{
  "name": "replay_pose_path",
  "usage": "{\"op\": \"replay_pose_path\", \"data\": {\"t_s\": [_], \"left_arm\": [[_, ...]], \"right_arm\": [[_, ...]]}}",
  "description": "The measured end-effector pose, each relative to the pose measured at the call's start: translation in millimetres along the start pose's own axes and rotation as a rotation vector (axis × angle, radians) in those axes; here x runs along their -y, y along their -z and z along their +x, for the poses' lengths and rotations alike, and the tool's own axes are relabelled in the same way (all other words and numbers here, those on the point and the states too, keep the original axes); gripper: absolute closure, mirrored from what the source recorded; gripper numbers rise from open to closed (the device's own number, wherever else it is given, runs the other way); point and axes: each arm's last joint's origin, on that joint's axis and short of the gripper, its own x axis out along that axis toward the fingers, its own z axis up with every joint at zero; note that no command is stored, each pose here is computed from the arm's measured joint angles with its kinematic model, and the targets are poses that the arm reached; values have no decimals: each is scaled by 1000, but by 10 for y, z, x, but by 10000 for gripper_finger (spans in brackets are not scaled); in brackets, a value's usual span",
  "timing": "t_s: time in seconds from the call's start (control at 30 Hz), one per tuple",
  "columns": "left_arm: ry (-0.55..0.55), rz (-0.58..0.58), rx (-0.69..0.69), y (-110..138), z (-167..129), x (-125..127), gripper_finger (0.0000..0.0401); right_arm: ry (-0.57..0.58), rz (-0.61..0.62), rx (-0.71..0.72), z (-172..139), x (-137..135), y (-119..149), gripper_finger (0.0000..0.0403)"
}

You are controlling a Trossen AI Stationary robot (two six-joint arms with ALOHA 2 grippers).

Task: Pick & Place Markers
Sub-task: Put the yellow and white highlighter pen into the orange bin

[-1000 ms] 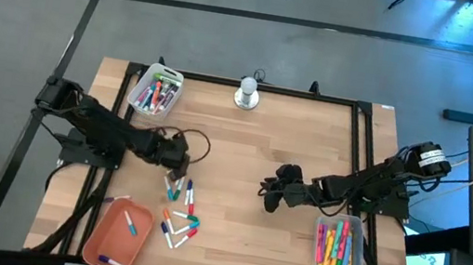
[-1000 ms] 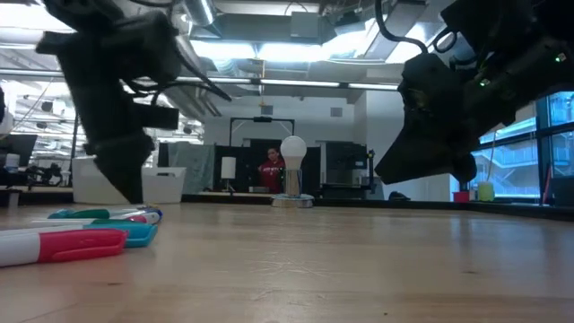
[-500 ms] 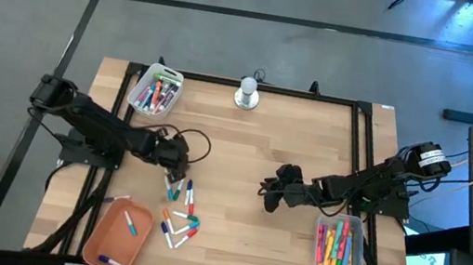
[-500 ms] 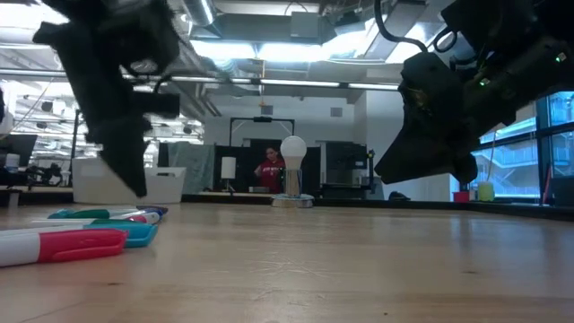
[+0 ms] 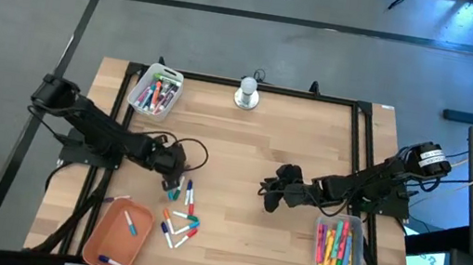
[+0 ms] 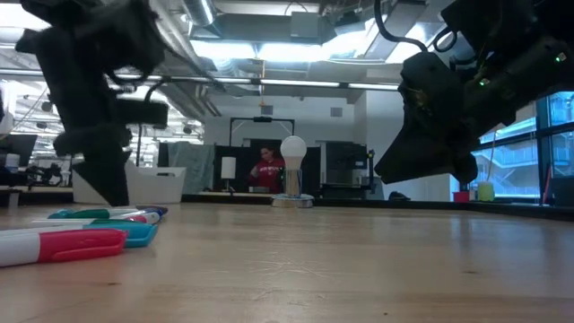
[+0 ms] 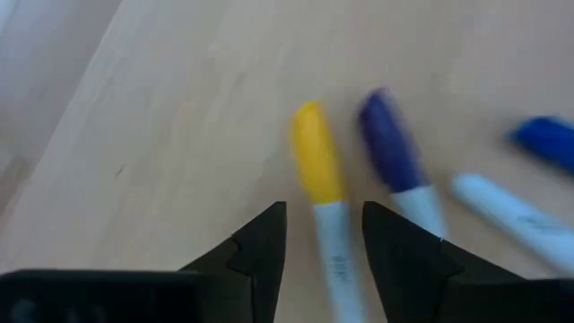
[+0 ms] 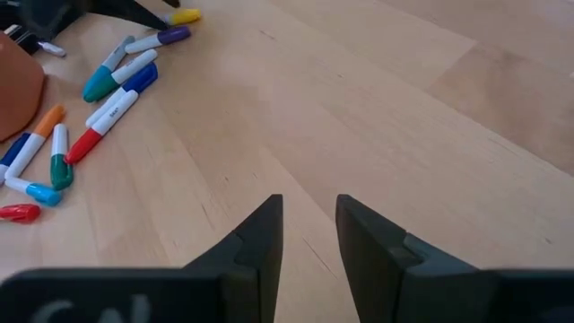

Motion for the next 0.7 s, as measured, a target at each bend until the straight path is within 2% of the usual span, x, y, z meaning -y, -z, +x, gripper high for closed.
{"op": "replay_pose_path", "data": {"t_s": [0.2, 0.43, 0.6, 0.7], "left_arm": [[-17, -57, -76, -25, 153, -100, 277], [4, -49, -48, -66, 180, -118, 368], [-59, -57, 38, -156, 114, -131, 369], [-30, -50, 86, -286, -136, -62, 360]], "right_arm": [[3, 6, 3, 0, 1, -1, 296], [4, -3, 5, 0, 1, -1, 296], [3, -4, 0, 0, 3, 1, 296], [3, -5, -2, 0, 3, 2, 296]]}}
